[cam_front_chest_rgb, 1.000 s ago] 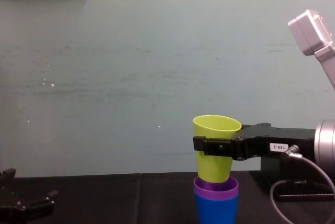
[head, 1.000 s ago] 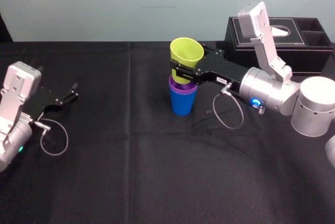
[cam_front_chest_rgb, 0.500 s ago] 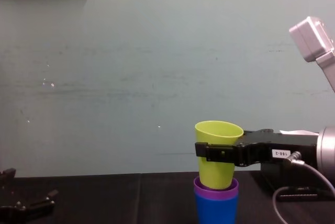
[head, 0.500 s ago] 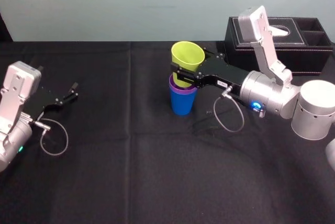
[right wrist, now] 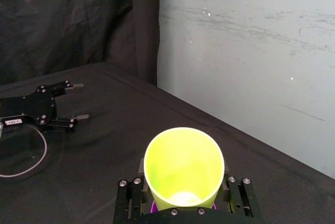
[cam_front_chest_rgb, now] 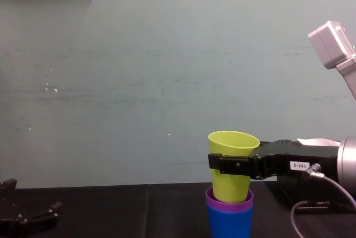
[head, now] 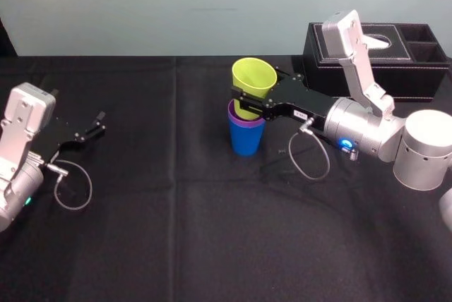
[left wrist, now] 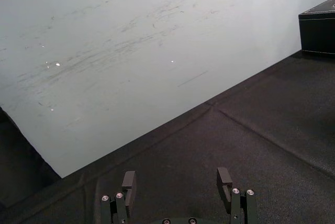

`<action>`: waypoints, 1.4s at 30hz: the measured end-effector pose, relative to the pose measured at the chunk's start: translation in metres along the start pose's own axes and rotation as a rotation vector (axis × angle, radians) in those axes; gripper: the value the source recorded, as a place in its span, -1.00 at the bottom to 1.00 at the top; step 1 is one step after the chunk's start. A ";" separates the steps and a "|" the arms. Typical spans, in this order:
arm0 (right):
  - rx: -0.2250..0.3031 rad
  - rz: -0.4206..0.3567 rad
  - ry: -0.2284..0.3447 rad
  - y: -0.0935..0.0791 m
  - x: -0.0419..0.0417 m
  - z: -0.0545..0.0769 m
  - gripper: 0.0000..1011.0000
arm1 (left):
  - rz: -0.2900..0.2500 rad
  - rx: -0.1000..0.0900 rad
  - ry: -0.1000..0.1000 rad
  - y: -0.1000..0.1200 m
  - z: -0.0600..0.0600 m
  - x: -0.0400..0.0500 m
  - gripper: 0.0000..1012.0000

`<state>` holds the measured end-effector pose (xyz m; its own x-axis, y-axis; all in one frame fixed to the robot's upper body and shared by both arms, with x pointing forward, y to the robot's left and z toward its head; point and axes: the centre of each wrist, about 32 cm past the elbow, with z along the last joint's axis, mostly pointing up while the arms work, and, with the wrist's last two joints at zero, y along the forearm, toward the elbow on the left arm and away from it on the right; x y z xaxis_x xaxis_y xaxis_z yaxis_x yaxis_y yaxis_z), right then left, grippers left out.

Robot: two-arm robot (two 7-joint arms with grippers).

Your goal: Stack the three plastic cups sequentially using one hand.

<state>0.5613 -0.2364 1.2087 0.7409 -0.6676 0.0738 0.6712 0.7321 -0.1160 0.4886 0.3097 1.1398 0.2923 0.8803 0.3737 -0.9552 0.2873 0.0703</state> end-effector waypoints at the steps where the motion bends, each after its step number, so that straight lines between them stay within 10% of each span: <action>1: 0.000 0.000 0.000 0.000 0.0000 0.000 0.45 | 0.000 0.000 0.000 0.000 0.000 0.0000 1.00; 8: 0.001 0.000 0.000 0.000 0.0000 0.000 0.46 | 0.000 0.000 0.000 0.000 0.000 0.0000 1.00; 19: 0.003 -0.001 -0.002 0.000 0.0001 0.001 0.98 | 0.000 0.000 0.000 0.000 0.000 0.0000 1.00; 42: 0.012 -0.041 -0.039 -0.007 -0.0080 0.001 0.98 | 0.000 0.000 0.000 0.000 0.000 0.0000 1.00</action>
<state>0.5509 -0.2358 1.2102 0.7130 -0.6913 0.1169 0.7010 0.7061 -0.1003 0.4886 0.3097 1.1398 0.2923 0.8803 0.3738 -0.9552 0.2874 0.0702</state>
